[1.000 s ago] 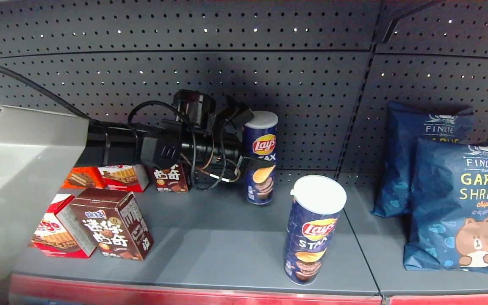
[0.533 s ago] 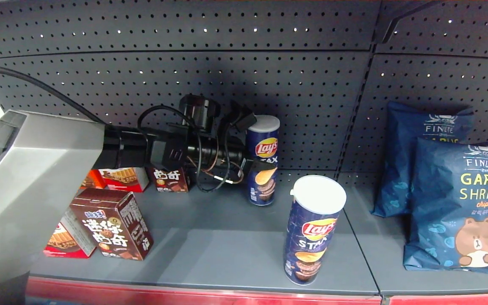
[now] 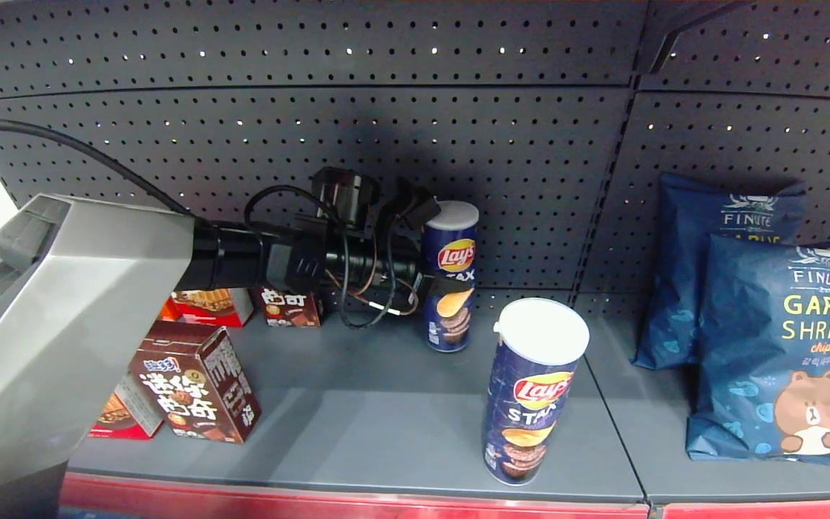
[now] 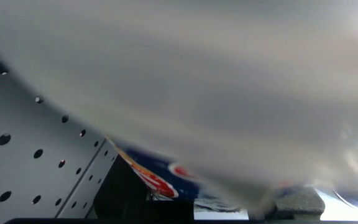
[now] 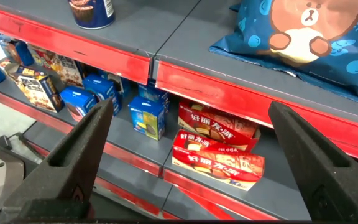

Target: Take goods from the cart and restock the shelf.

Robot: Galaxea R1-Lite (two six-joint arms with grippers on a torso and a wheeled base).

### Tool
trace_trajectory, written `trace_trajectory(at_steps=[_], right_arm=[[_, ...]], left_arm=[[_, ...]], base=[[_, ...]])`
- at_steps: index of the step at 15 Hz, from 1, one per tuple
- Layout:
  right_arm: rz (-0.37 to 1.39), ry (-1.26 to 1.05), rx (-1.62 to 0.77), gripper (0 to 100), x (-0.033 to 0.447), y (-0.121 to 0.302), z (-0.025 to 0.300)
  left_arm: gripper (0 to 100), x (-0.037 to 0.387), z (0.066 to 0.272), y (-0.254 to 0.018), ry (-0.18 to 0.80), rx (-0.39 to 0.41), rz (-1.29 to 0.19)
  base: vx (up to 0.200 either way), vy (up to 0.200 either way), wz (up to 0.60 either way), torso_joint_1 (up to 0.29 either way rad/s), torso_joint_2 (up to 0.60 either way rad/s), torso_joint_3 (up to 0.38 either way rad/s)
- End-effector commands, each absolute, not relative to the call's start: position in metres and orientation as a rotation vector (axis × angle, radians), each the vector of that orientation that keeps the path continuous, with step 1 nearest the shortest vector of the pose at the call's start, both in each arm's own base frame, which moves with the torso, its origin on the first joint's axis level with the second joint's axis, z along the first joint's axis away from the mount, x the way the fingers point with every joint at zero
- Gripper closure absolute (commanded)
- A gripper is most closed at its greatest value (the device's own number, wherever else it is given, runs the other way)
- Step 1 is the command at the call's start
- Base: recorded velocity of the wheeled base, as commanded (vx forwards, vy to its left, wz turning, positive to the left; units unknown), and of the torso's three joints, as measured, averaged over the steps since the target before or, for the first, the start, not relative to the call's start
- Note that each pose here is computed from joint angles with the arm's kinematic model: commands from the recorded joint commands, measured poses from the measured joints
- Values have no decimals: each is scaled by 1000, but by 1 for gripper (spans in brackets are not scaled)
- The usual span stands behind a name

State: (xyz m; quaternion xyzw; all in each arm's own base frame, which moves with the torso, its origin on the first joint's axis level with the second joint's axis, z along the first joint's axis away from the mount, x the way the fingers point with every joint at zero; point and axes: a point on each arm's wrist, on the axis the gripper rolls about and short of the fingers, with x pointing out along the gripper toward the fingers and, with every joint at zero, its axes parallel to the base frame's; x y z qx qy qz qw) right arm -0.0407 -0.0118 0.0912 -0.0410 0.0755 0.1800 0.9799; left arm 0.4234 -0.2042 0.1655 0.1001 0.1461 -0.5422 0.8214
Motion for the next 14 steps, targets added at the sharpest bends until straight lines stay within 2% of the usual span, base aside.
trace_trajectory(at_steps=[1, 11, 12, 14], right_arm=[[363, 154, -83, 0, -41, -12, 91], [363, 152, -85, 0, -41, -12, 91], [363, 152, -85, 0, -41, -12, 91], [363, 152, -85, 0, -41, -12, 91]], left_arm=[[100, 425, 163, -205, 316, 213, -1154], [100, 427, 157, -206, 326, 212, -1155], [0, 428, 154, -206, 329, 212, -1156], [0, 428, 155, -206, 326, 212, -1155]], base=[[0, 0, 0, 0, 0, 0], [0, 0, 0, 0, 0, 0], [0, 0, 0, 0, 0, 0], [0, 0, 0, 0, 0, 0]])
